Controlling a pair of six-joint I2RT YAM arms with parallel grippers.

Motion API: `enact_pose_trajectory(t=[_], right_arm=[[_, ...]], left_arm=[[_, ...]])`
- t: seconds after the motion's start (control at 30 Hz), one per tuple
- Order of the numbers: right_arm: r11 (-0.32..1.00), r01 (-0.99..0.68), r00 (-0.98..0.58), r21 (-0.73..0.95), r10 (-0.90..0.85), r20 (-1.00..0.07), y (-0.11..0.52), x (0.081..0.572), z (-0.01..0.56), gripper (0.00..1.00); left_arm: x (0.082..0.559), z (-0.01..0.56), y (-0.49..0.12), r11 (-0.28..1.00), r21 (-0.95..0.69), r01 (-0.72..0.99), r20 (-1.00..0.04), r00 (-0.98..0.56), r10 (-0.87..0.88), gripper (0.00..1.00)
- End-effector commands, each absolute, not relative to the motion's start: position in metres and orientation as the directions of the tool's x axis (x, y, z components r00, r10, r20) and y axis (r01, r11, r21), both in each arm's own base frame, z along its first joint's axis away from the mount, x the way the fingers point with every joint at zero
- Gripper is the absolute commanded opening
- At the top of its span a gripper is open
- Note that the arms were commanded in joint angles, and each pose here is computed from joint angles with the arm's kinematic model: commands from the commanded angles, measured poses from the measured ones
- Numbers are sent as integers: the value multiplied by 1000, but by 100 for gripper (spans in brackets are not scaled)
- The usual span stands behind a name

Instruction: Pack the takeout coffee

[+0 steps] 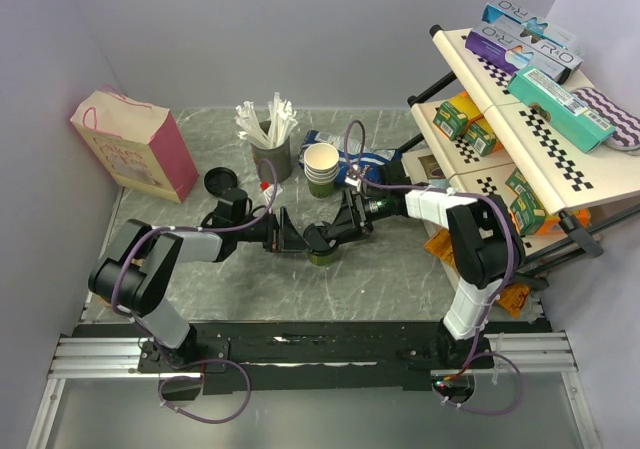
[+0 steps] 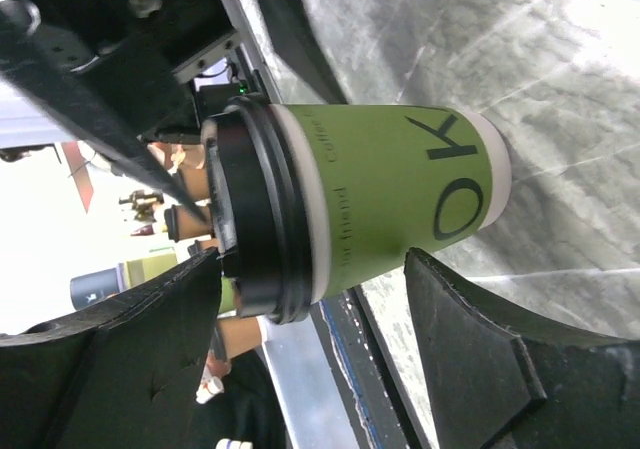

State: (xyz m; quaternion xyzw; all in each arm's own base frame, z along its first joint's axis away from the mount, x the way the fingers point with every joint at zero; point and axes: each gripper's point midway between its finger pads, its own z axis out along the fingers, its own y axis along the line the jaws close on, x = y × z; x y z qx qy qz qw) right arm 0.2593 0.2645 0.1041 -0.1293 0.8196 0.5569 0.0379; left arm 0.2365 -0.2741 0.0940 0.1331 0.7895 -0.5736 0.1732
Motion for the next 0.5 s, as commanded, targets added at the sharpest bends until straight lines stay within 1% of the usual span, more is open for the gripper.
enact_pose_trajectory(t=[0.0, 0.13, 0.2, 0.47], right_arm=[[348, -259, -962, 901, -177, -208, 271, 269, 101, 79], [352, -250, -964, 902, -179, -197, 272, 270, 100, 78], [353, -250, -964, 901, -179, -198, 273, 273, 100, 77], [355, -243, -965, 903, -181, -189, 274, 275, 97, 77]], left_arm=[[234, 116, -277, 206, -862, 462, -471, -882, 9, 99], [229, 121, -276, 174, -869, 463, -468, -883, 15, 99], [229, 116, -276, 193, -873, 447, -452, -892, 19, 100], [238, 96, -274, 259, -852, 455, -459, -887, 48, 100]])
